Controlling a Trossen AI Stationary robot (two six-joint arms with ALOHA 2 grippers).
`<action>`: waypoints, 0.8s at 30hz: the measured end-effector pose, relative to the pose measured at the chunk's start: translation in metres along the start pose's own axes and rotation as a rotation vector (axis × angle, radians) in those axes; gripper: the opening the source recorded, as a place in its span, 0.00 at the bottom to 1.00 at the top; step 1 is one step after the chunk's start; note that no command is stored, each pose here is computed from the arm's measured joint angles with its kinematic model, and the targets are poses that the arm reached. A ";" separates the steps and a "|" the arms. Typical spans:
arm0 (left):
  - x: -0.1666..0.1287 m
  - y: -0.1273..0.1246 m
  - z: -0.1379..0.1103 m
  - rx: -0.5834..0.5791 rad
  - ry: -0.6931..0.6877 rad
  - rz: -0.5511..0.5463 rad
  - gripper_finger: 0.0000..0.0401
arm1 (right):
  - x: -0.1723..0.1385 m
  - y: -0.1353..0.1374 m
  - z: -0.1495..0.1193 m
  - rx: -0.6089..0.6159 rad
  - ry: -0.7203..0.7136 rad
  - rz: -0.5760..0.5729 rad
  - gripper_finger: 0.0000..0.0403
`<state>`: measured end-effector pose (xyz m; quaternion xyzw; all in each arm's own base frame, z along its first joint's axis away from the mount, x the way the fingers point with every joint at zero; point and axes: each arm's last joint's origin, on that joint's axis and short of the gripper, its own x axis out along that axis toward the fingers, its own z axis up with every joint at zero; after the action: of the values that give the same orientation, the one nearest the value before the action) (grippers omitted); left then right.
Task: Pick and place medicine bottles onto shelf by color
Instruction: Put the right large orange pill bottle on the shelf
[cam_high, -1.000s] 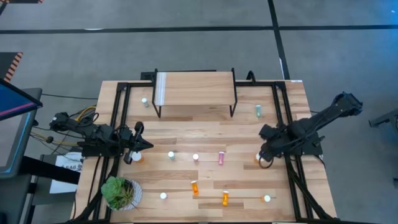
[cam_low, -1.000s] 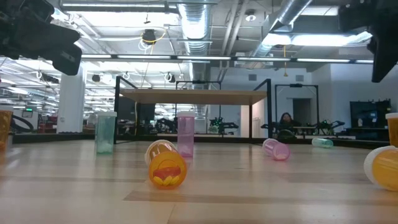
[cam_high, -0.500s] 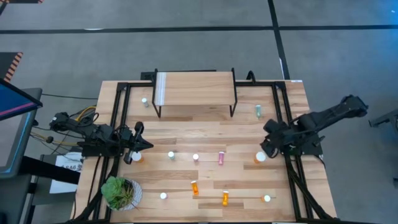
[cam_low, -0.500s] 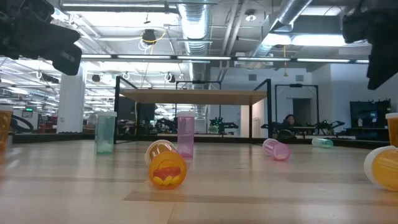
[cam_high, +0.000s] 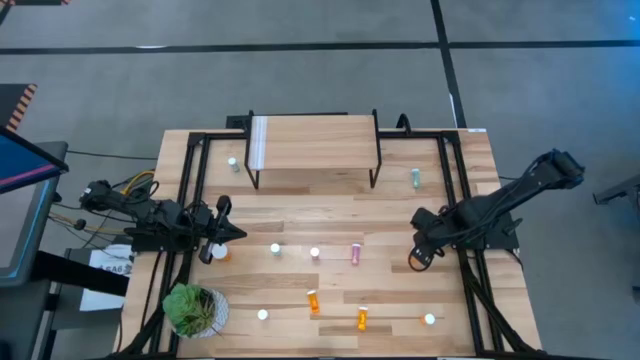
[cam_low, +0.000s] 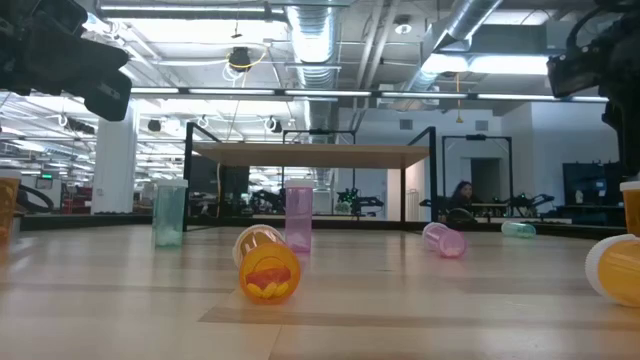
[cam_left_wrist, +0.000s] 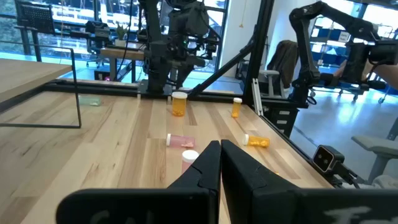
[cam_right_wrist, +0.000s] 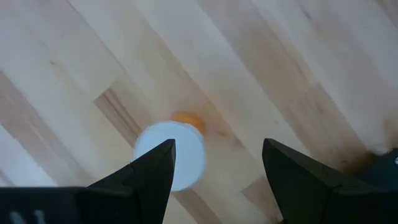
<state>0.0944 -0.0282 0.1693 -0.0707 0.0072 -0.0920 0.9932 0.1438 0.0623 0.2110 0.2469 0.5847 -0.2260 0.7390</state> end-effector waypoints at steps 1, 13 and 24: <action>0.000 0.000 0.000 0.000 0.000 0.000 0.00 | 0.001 0.001 0.000 0.000 0.001 0.002 0.66; 0.000 0.000 0.000 0.000 0.000 0.000 0.00 | 0.007 0.013 -0.003 -0.065 0.024 0.038 0.66; 0.000 0.000 0.000 0.000 0.000 0.000 0.00 | 0.012 0.021 -0.014 -0.101 0.018 0.051 0.66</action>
<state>0.0944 -0.0282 0.1692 -0.0707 0.0073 -0.0921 0.9932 0.1487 0.0872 0.1989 0.2260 0.5956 -0.1749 0.7507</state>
